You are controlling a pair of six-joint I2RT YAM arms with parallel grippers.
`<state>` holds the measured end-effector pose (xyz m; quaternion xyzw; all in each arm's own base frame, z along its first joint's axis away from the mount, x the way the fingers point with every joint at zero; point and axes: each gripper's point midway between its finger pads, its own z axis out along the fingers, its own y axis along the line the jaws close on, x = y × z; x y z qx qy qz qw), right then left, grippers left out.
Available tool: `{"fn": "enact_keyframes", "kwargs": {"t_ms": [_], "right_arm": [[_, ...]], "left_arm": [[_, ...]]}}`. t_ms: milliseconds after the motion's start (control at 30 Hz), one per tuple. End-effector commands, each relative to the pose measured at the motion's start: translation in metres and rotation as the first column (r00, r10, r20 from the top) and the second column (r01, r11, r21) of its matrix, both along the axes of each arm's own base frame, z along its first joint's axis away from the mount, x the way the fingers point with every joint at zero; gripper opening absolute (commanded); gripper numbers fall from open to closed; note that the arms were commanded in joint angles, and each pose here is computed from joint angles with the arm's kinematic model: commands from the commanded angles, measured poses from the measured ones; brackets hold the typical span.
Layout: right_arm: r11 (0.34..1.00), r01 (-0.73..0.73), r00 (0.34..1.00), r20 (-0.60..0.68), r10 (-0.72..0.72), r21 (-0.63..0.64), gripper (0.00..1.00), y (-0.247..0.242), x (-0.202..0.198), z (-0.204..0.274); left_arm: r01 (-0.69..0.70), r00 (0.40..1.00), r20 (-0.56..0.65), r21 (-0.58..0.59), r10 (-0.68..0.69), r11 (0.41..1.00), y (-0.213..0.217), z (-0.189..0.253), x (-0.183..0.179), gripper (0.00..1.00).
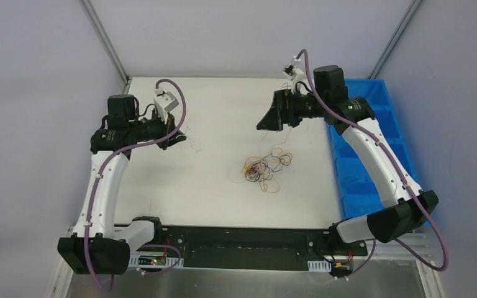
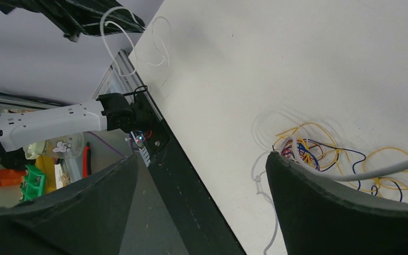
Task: Untangle the cables
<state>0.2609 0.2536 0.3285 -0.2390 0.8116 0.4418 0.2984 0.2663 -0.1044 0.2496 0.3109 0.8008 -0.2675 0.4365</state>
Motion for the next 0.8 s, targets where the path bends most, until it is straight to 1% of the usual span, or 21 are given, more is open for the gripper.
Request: {"fn": "enact_keyframes", "kwargs": {"t_ms": [0,100,167,233,300,400,433,500,533,567,633,667,700,733,767], "right_arm": [[0.995,-0.086,0.982,0.171,0.078,0.04,0.94,0.025,-0.003,0.028],[0.985,-0.168,0.966,0.208,0.157,0.039,0.95,0.053,-0.01,0.035],[0.973,-0.228,0.951,0.222,0.214,0.038,0.98,0.072,-0.021,0.038],[0.961,-0.274,0.934,0.248,0.258,0.032,0.99,0.084,-0.029,0.039],[0.95,-0.305,0.929,0.237,0.283,0.06,1.0,0.092,-0.037,0.044],[0.956,-0.275,0.956,0.131,0.261,0.102,1.0,0.09,-0.038,0.048],[0.958,-0.258,0.966,0.062,0.252,0.126,0.99,0.085,-0.038,0.048],[0.947,-0.271,0.955,-0.073,0.286,0.171,0.99,0.07,-0.046,0.041],[0.954,-0.259,0.947,-0.156,0.281,0.151,1.0,0.06,-0.049,0.024],[0.965,-0.24,0.931,-0.257,0.26,0.107,0.99,0.047,-0.053,-0.002],[0.96,-0.275,0.859,-0.436,0.269,0.05,1.0,0.016,-0.075,-0.05],[0.954,-0.298,0.838,-0.482,0.255,-0.015,0.99,0.0,-0.088,-0.075],[0.94,-0.317,0.841,-0.494,0.219,-0.122,0.99,-0.016,-0.097,-0.101],[0.908,-0.331,0.86,-0.478,0.179,-0.256,0.99,-0.034,-0.1,-0.126],[0.856,-0.308,0.898,-0.424,0.117,-0.415,0.99,-0.054,-0.093,-0.151]], "left_arm": [[0.074,0.997,0.028,-0.144,-0.071,0.987,-0.04,0.062,-0.013,0.0],[0.094,0.995,0.045,-0.176,-0.087,0.98,-0.059,0.083,-0.012,0.0],[0.112,0.993,0.055,-0.199,-0.103,0.974,-0.071,0.097,-0.012,0.0],[0.111,0.993,0.062,-0.215,-0.1,0.97,-0.079,0.105,-0.01,0.0],[0.108,0.992,0.088,-0.231,-0.09,0.967,-0.083,0.113,-0.005,0.0],[0.069,0.994,0.097,-0.237,-0.047,0.969,-0.082,0.118,0.004,0.0],[0.059,0.994,0.102,-0.235,-0.036,0.97,-0.08,0.119,0.005,0.0],[0.069,0.992,0.118,-0.239,-0.042,0.968,-0.081,0.123,0.003,0.0],[0.08,0.991,0.123,-0.24,-0.052,0.967,-0.081,0.123,0.001,0.0],[0.081,0.991,0.119,-0.239,-0.054,0.967,-0.082,0.121,0.001,0.0],[0.077,0.993,0.104,-0.232,-0.054,0.97,-0.081,0.112,0.001,0.0],[0.076,0.994,0.093,-0.227,-0.056,0.971,-0.081,0.106,0.001,0.0],[0.073,0.995,0.081,-0.224,-0.056,0.972,-0.081,0.101,0.001,0.0],[0.071,0.996,0.066,-0.223,-0.057,0.972,-0.081,0.095,0.001,0.0],[0.068,0.997,0.057,-0.223,-0.057,0.973,-0.081,0.092,0.001,0.0]]}}
